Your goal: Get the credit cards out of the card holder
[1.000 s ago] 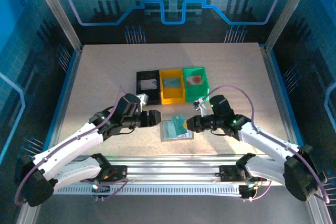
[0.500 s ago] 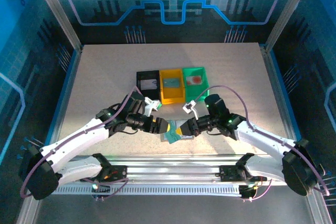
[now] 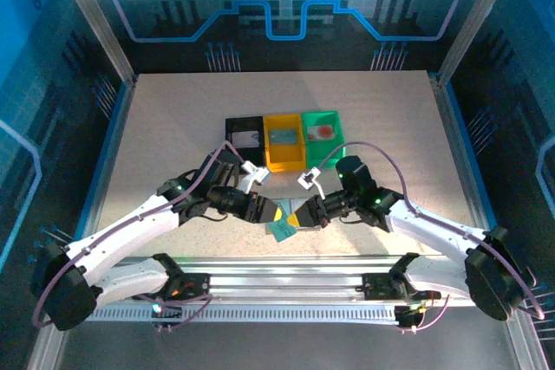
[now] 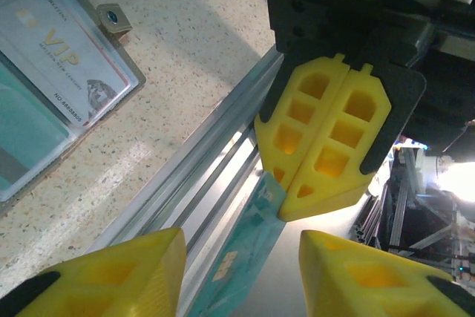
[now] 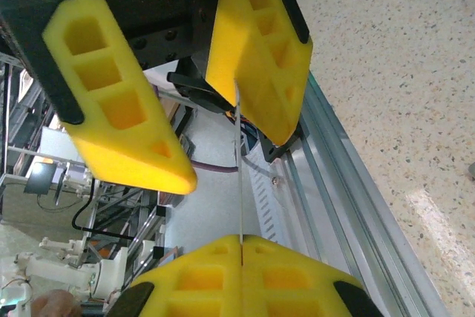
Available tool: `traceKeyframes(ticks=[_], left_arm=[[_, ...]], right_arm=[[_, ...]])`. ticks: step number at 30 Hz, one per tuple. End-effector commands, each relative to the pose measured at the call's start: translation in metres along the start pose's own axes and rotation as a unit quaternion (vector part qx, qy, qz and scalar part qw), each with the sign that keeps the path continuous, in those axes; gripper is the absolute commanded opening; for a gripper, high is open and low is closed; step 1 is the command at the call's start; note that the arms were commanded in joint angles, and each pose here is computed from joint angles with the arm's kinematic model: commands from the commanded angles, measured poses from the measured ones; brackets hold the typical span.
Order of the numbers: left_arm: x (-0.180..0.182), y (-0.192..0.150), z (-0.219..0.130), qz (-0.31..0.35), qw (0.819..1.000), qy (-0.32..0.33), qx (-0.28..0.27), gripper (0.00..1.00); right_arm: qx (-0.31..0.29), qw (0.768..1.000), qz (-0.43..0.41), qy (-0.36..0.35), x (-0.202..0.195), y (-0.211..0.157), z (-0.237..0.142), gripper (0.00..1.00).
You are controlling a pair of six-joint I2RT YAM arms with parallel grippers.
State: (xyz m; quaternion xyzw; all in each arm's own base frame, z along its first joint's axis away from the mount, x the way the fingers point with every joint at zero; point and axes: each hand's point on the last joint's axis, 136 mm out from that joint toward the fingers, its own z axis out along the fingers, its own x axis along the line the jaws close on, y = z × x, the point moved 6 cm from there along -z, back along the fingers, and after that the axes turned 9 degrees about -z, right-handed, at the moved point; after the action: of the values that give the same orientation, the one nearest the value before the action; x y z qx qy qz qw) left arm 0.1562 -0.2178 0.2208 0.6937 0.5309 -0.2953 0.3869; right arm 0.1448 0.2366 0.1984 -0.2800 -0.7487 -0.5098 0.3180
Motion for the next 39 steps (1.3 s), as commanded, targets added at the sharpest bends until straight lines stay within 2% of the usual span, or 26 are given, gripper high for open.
traceKeyframes(ticks=[1, 5, 14, 20, 24, 29, 32, 35, 39], left_arm=[[-0.017, 0.003, -0.01, 0.028, 0.999, -0.029, -0.003, 0.38], [-0.018, 0.003, -0.011, 0.032, 0.999, -0.029, -0.004, 0.3], [-0.02, 0.003, -0.014, 0.038, 0.999, -0.025, -0.008, 0.18], [-0.02, 0.003, -0.017, 0.04, 0.999, -0.023, -0.02, 0.0], [-0.018, 0.003, -0.017, 0.028, 0.999, -0.024, -0.035, 0.0], [-0.01, 0.008, -0.026, -0.013, 0.993, -0.009, -0.115, 0.0], [-0.007, 0.011, -0.032, -0.045, 0.983, -0.025, -0.178, 0.0], [0.001, 0.013, -0.04, -0.075, 0.966, -0.043, -0.244, 0.0], [0.004, 0.014, -0.045, -0.103, 0.95, -0.078, -0.286, 0.0]], right_arm=[[0.004, 1.0, -0.014, 0.024, 0.009, 0.005, 0.003, 0.0], [0.004, 1.0, -0.014, 0.018, 0.008, 0.005, 0.004, 0.0], [0.003, 1.0, -0.014, 0.015, 0.008, 0.006, 0.003, 0.0], [-0.008, 1.0, -0.018, -0.005, 0.008, 0.008, -0.001, 0.01], [-0.025, 0.998, -0.011, -0.053, 0.001, 0.013, -0.012, 0.19], [-0.062, 0.989, 0.003, -0.131, -0.009, 0.015, -0.031, 0.47], [-0.088, 0.987, 0.001, -0.137, -0.007, 0.013, -0.034, 0.5], [-0.139, 0.983, 0.004, -0.119, -0.006, 0.011, -0.034, 0.54], [-0.21, 0.972, -0.012, -0.106, -0.001, 0.009, -0.034, 0.55]])
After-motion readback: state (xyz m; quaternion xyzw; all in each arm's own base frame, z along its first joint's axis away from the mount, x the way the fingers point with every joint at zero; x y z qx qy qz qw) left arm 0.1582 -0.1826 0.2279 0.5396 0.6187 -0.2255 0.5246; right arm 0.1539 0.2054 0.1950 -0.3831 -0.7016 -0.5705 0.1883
